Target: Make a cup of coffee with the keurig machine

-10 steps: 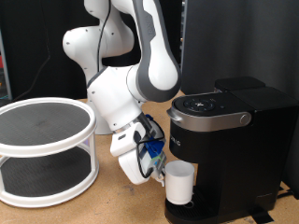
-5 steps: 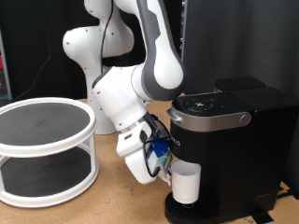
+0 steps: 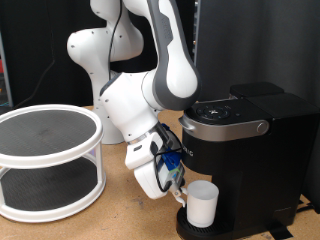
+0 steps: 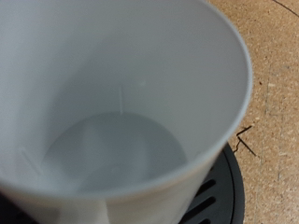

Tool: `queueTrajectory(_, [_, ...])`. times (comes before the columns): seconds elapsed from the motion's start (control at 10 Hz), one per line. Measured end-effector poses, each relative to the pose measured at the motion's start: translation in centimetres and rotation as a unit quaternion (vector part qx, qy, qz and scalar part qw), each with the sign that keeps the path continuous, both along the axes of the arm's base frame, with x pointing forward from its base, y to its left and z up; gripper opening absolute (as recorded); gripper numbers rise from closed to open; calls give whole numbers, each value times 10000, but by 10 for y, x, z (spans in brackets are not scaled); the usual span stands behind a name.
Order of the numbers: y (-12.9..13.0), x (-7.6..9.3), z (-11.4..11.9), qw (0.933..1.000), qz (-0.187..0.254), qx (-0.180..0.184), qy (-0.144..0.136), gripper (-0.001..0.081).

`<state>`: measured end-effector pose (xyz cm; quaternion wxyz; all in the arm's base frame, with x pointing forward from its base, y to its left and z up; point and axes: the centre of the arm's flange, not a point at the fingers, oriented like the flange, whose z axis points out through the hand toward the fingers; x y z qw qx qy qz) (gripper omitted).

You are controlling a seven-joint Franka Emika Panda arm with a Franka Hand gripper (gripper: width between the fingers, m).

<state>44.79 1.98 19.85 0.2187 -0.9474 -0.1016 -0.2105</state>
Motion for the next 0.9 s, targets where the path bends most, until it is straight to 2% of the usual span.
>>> queueTrajectory(0.1, [0, 0, 0, 10000, -7, 0, -2, 348])
queueTrajectory(0.2, [0, 0, 0, 10000, -8, 0, -1, 348])
queueTrajectory(0.3, [-1, 0, 0, 10000, -13, -1, 3, 484])
queueTrajectory(0.4, [-3, -1, -1, 10000, 3, 0, 33, 484])
queueTrajectory(0.5, [-9, -5, -2, 9999, 55, 35, 99, 685])
queueTrajectory(0.6, [-17, -10, 1, 9998, 81, 143, 123, 770])
queueTrajectory(0.9, [-45, -26, 20, 9982, 153, 571, 37, 801])
